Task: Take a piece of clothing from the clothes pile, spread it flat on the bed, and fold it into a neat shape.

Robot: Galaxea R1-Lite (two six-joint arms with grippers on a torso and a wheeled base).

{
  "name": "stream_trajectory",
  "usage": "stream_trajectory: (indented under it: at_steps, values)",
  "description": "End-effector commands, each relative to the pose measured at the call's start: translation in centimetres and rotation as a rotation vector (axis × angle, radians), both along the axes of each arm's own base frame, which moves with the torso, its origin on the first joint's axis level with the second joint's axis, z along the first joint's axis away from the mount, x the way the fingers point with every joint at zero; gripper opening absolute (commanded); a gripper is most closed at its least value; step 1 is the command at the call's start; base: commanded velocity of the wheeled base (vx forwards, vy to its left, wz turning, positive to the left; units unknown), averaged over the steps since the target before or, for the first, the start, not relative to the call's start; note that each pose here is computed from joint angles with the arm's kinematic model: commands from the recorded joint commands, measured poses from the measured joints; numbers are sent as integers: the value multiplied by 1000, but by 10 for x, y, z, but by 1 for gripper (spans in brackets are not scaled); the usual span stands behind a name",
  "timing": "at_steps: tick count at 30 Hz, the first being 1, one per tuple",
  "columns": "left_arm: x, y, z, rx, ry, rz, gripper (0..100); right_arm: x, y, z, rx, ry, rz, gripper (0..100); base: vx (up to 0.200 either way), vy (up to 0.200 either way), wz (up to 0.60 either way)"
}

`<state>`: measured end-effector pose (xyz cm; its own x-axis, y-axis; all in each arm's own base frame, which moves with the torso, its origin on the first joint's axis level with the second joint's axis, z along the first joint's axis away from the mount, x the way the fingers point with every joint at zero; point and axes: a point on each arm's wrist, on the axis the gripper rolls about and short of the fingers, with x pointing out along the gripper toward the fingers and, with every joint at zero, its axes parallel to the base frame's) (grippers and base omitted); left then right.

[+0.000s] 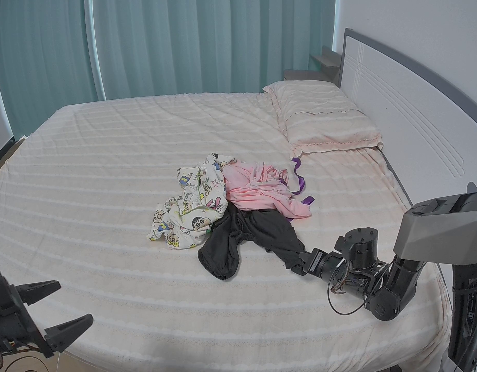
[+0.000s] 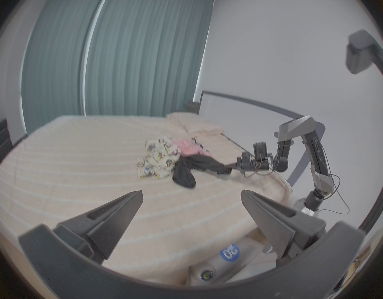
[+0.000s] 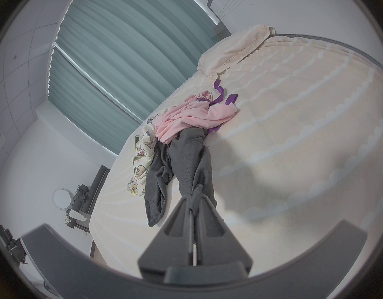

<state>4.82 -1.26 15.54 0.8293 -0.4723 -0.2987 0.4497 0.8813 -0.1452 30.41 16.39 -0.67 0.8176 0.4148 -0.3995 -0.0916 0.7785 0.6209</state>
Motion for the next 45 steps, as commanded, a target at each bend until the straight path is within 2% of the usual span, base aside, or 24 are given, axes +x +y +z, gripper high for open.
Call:
stream_trajectory:
  at_steps: [1, 4, 9, 11, 18, 19, 22, 24, 25, 33, 37, 45]
  values:
    - [61, -18, -26, -7, 382, -110, 100, -9, -4, -1, 5, -14, 1, 0, 0, 0, 0]
    - [84, -32, -35, -45, 456, -128, 100, -7, -7, 1, 24, -46, -5, 0, 0, 0, 0]
    - [119, -50, -50, -88, 491, -100, 100, -8, -11, 0, 26, -42, -14, 0, 0, 0, 0]
    - [145, -68, -67, -74, 518, -52, 100, -10, -12, -1, 28, -43, -16, 0, 0, 0, 0]
    - [193, -119, -102, -54, 556, 102, 100, -18, -15, -12, 25, -42, -9, 0, 0, 0, 0]
    - [193, -119, -102, -54, 556, 102, 100, -18, -15, -12, 25, -42, -9, 0, 0, 0, 0]
    - [218, -143, -123, -31, 561, 164, 100, -18, -15, -10, 28, -44, -10, 0, 0, 0, 0]
    - [222, -147, -126, -28, 560, 172, 100, -18, -15, -10, 30, -45, -10, 0, 0, 0, 0]
    - [232, -157, -138, -22, 563, 193, 100, -18, -15, -8, 31, -51, -11, 0, 0, 0, 0]
    - [264, -175, -168, -61, 582, 243, 100, -19, -15, -6, 32, -56, -16, 0, 0, 0, 0]
    - [280, -183, -175, -62, 551, 285, 100, -20, -15, -7, 29, -54, -15, 0, 0, 0, 0]
    - [302, -196, -202, -52, 529, 312, 100, -21, -15, -7, 26, -49, -15, 0, 0, 0, 0]
